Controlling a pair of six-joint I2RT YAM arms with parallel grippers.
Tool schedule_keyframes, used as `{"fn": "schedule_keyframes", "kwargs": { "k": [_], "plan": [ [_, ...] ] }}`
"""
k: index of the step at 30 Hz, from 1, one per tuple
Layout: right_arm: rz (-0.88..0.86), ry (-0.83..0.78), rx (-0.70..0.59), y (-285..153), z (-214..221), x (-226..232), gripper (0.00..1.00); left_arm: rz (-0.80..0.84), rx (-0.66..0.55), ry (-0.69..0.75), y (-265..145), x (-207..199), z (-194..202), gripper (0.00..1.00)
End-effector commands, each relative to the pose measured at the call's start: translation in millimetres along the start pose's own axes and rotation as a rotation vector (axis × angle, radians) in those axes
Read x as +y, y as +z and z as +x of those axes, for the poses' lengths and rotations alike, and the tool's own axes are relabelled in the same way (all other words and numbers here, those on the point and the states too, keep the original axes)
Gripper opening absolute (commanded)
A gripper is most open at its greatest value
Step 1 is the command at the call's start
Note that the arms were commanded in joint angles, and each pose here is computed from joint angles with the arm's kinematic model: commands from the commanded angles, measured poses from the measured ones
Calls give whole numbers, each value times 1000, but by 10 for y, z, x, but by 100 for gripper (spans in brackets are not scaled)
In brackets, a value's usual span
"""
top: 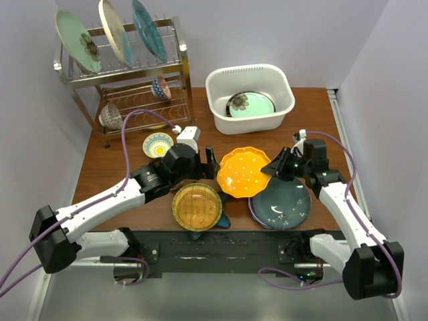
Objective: Place the plates into the plastic bin on the countertop
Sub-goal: Place the plate in the plastic bin.
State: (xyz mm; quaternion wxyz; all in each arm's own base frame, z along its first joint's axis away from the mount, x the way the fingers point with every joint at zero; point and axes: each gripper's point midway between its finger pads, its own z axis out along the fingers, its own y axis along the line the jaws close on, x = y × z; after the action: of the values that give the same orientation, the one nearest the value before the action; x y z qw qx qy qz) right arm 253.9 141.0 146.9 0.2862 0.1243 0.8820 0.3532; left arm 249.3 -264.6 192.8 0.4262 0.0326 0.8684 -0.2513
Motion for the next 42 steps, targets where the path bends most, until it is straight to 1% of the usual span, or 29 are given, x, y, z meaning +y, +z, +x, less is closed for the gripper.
{"fn": "schedule_keyframes", "kwargs": {
  "k": [1, 8, 14, 22, 29, 32, 33, 35, 36, 38, 40, 42],
  "plan": [
    [-179, -99, -157, -150, -595, 647, 0, -23, -65, -22, -56, -37, -234, 99],
    [-183, -93, -198, -70, -822, 726, 0, -60, -72, 2, -81, 18, -289, 99],
    [-205, -84, -233, 16, -1088, 863, 0, -54, -80, 12, -95, 0, -316, 99],
    [-250, -90, -323, -2, -1551, 1147, 0, -62, -57, 13, -89, 28, -256, 99],
    [-277, -91, -361, 64, -1920, 1322, 0, -53, -57, 18, -98, 14, -265, 99],
    [-287, -76, -361, 168, -2070, 1342, 0, -55, -44, 17, -80, 13, -237, 99],
    [-280, -60, -344, 266, -2101, 1296, 0, -45, -49, 16, -73, -10, -252, 99],
    [-293, -63, -347, 282, -2206, 1353, 0, -37, -38, 24, -38, -28, -216, 99],
    [-282, -46, -335, 380, -2237, 1294, 0, -37, -35, 23, -26, -29, -214, 99],
    [-312, -66, -367, 367, -2408, 1410, 0, -43, -22, 32, 12, -24, -178, 99],
    [-300, -47, -350, 533, -2494, 1337, 0, -40, -8, 35, 48, -30, -144, 99],
    [-325, -36, -358, 560, -2645, 1407, 0, -28, 2, 45, 82, -61, -124, 99]
  ]
}}
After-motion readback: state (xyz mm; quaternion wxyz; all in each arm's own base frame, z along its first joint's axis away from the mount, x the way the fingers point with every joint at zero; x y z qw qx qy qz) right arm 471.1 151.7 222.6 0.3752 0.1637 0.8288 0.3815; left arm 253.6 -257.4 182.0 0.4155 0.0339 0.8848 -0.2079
